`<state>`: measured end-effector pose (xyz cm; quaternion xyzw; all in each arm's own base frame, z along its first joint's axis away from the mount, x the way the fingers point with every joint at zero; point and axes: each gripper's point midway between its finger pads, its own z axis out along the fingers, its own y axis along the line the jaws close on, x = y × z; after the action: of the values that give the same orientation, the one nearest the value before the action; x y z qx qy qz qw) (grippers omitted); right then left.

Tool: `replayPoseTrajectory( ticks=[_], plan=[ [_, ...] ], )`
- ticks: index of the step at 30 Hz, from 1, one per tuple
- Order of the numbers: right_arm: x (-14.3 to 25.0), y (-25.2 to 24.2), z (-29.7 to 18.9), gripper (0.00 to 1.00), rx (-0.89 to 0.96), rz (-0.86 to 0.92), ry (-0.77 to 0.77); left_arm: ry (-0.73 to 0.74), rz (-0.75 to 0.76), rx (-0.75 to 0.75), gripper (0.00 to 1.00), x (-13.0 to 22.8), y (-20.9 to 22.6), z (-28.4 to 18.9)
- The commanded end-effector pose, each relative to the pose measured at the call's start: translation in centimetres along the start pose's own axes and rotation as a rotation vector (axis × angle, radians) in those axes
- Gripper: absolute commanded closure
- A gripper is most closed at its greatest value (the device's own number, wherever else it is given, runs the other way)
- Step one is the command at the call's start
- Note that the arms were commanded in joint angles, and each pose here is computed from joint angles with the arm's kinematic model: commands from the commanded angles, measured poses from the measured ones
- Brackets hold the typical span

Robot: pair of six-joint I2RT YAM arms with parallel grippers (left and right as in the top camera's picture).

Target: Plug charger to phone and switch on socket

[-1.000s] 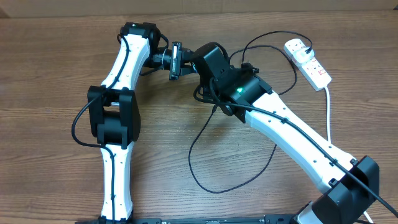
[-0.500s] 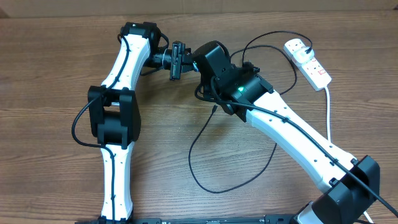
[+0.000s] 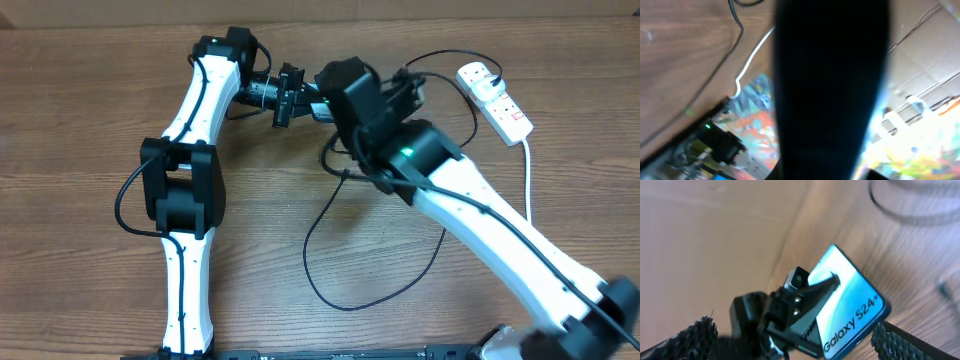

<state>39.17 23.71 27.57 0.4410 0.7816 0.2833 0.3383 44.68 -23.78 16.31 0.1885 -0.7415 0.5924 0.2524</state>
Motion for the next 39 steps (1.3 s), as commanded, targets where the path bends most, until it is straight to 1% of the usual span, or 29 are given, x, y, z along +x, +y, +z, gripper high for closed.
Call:
replayPoseTrajectory(
  ticks=[1, 3, 4, 6, 9, 10, 11, 13, 15, 17, 18, 19, 20, 22, 24, 29, 30, 31, 33, 35, 38, 39],
  plan=[
    [-2.8, 2.3, -4.5, 0.0, -0.083, -0.432, -0.066, 0.001, 0.249, 0.026, 0.96, 0.1, -0.7, -0.5],
    [-3.2, 1.5, -5.2, 0.0, -0.061, -0.529, -0.042, 0.003, 0.401, 0.031, 0.96, 0.9, -1.2, -0.6],
    [-3.4, 0.9, -5.3, 0.0, -0.045, -0.547, -0.016, -0.003, 0.457, 0.016, 0.96, 1.4, -1.3, -0.7],
    [-3.6, -0.4, -5.1, 0.0, -0.015, -0.567, 0.055, -0.032, 0.526, -0.059, 0.96, 2.1, -1.1, -1.1],
    [-3.3, -1.8, -4.4, 0.0, -0.033, -0.649, 0.237, -0.11, 0.618, -0.225, 0.96, 3.3, -1.1, -2.2],
    [-2.9, -2.0, -4.4, 0.0, -0.075, -0.679, 0.327, -0.161, 0.676, -0.307, 0.96, 4.2, -1.6, -3.1],
    [-2.7, -2.1, -4.6, 0.0, -0.105, -0.694, 0.379, -0.204, 0.717, -0.367, 0.96, 4.9, -2.1, -3.8],
    [-2.8, -3.0, -4.8, 0.0, -0.101, -0.698, 0.433, -0.306, 0.784, -0.495, 0.96, 5.8, -2.8, -5.6],
    [-3.1, -3.9, -4.6, 0.0, -0.067, -0.687, 0.442, -0.451, 0.826, -0.663, 0.96, 6.6, -3.3, -8.4],
    [-3.0, -4.5, -4.2, 0.0, -0.05, -0.686, 0.451, -0.638, 0.77, -0.816, 0.96, 7.2, -3.6, -11.9],
    [-2.8, -4.9, -3.8, 0.0, -0.039, -0.684, 0.459, -0.746, 0.714, -0.884, 0.96, 7.7, -3.7, -13.8],
    [-2.6, -5.2, -3.5, 0.0, -0.028, -0.679, 0.466, -0.823, 0.667, -0.926, 0.96, 8.2, -3.7, -15.3],
    [-2.1, -6.4, -2.4, 0.0, 0.023, -0.646, 0.487, -0.943, 0.585, -0.991, 0.96, 9.4, -3.5, -17.6],
    [-1.0, -8.0, -1.0, 0.0, 0.087, -0.623, 0.531, -0.965, 0.551, -1.027, 0.96, 10.1, -2.9, -18.4],
    [0.5, -10.1, 0.6, 0.03, 0.171, -0.624, 0.601, -0.95, 0.516, -1.057, 0.96, 10.4, -2.0, -18.6],
    [3.5, -15.0, 4.2, 0.18, 0.338, -0.598, 0.753, -0.918, 0.449, -1.096, 0.96, 9.7, 0.0, -18.6],
    [3.8, -15.8, 4.9, 0.21, 0.367, -0.594, 0.767, -0.924, 0.427, -1.103, 0.96, 9.5, 0.4, -18.7],
    [4.2, -16.6, 5.5, 0.27, 0.392, -0.592, 0.781, -0.929, 0.404, -1.112, 0.96, 9.4, 0.9, -18.9],
    [4.8, -17.6, 6.4, 0.37, 0.426, -0.583, 0.797, -0.922, 0.385, -1.125, 0.96, 9.0, 1.6, -18.9],
    [5.3, -18.5, 7.2, 0.39, 0.475, -0.558, 0.787, -0.91, 0.375, -1.132, 0.96, 8.9, 2.1, -18.8],
    [5.9, -20.1, 8.7, 0.44, 0.568, -0.548, 0.716, -0.896, 0.362, -1.141, 0.96, 8.7, 2.7, -18.7],
    [6.5, -20.1, 9.0, 0.44, 0.561, -0.557, 0.72, -0.895, 0.361, -1.142, 0.96, 8.7, 2.7, -18.7]
  ],
)
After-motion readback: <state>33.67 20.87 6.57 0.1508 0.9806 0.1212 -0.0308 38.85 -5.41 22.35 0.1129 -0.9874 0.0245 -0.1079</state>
